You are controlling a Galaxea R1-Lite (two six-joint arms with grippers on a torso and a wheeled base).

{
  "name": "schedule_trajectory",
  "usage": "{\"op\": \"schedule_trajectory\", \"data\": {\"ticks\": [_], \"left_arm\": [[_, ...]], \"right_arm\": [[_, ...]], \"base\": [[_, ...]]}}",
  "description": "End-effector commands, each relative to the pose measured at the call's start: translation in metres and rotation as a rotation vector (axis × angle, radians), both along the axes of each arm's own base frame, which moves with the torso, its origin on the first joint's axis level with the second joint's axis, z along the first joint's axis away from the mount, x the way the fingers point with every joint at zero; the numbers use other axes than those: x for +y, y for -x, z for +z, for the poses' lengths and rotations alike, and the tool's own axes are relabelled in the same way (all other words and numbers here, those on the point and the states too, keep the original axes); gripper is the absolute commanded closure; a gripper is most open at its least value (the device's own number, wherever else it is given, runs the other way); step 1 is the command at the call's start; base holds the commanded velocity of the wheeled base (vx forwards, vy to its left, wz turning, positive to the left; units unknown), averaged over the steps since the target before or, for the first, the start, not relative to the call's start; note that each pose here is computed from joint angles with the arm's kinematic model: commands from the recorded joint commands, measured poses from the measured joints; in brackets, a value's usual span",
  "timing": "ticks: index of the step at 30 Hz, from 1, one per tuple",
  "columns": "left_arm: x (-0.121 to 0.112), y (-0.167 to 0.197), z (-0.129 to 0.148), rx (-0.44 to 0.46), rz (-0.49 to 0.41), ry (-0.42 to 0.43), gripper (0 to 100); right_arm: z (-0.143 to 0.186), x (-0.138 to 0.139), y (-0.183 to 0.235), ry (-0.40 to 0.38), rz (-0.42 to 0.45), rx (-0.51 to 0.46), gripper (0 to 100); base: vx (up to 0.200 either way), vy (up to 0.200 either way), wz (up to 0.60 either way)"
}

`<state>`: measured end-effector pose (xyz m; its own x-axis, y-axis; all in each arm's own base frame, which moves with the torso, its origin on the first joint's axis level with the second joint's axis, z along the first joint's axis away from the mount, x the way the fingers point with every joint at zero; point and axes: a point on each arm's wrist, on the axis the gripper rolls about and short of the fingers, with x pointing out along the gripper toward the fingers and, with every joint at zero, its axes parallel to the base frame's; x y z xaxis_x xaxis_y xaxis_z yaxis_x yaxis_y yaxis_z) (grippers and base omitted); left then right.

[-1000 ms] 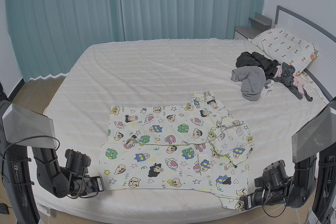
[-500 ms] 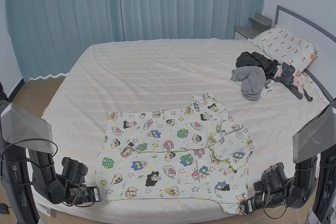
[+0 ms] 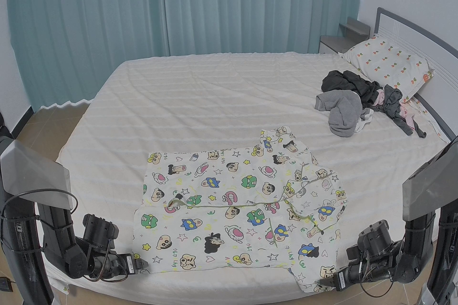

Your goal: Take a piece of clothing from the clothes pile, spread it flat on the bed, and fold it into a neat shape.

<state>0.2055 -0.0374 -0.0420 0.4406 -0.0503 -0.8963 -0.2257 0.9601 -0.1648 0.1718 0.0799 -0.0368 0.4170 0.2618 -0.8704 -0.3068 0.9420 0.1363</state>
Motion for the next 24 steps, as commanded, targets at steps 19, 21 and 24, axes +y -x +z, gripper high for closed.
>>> {"op": "schedule_trajectory", "data": {"ticks": [19, 21, 24], "left_arm": [[-0.003, -0.020, 0.073, -0.283, 0.120, 0.626, 0], [-0.004, -0.019, 0.073, -0.285, 0.124, 0.632, 0], [-0.004, -0.016, 0.071, -0.275, 0.113, 0.640, 0]], "right_arm": [[0.102, -0.003, -0.135, -0.383, -0.359, -0.317, 0], [0.093, -0.001, -0.141, -0.426, -0.402, -0.271, 0], [0.085, -0.001, -0.147, -0.423, -0.407, -0.266, 0]], "base": [[0.000, 0.000, 0.00], [0.000, 0.000, 0.00], [0.200, 0.000, 0.00]]}}
